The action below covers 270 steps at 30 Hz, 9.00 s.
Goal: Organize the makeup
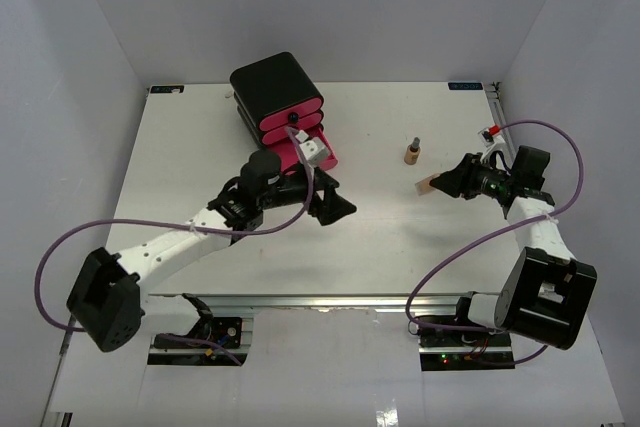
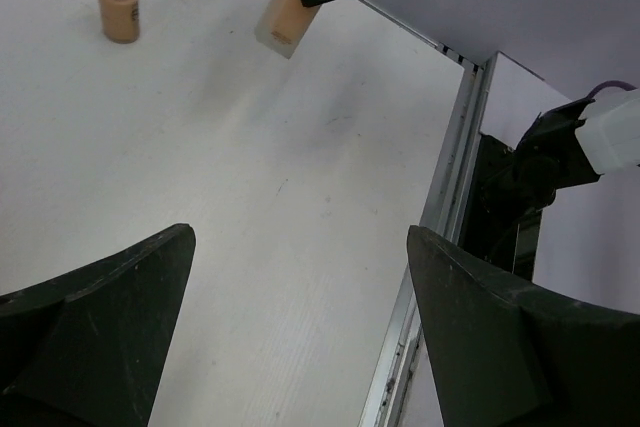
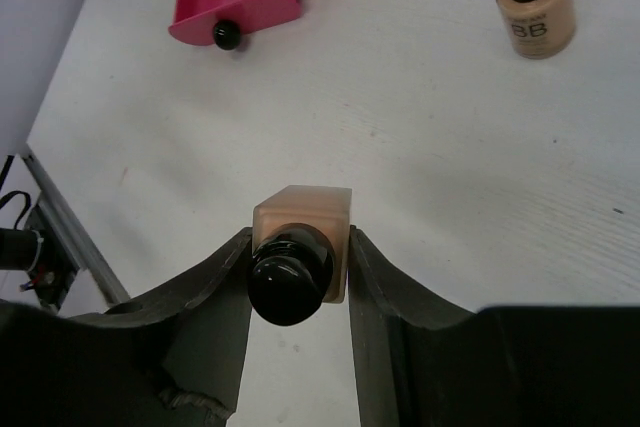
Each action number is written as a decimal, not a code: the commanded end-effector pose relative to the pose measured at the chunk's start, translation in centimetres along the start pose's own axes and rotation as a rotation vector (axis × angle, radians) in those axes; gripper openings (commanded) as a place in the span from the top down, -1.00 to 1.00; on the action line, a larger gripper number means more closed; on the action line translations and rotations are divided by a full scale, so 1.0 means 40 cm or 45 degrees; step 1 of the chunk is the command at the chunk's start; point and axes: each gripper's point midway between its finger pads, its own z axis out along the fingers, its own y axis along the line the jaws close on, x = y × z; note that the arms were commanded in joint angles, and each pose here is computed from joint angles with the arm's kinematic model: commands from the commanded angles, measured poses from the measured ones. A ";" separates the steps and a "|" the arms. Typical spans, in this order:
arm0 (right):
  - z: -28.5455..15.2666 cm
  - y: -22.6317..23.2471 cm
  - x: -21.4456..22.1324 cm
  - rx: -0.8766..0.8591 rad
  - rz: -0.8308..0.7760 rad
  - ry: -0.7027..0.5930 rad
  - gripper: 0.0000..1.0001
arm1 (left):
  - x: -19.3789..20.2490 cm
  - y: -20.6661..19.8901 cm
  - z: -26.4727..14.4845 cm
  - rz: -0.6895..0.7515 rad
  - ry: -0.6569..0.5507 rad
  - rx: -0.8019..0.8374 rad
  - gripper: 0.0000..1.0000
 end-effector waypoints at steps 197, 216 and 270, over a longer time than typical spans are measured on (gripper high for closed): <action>-0.054 0.040 -0.010 -0.086 -0.130 -0.084 -0.80 | 0.072 0.753 0.039 -0.282 0.213 -1.342 -0.10; -0.056 0.039 -0.011 -0.089 -0.181 -0.089 -0.80 | -0.101 0.655 0.053 -0.155 0.090 -1.134 -0.33; 0.375 -0.311 -0.110 0.615 -0.643 0.201 -0.33 | -0.035 0.195 -0.333 0.214 -0.101 -0.652 -0.96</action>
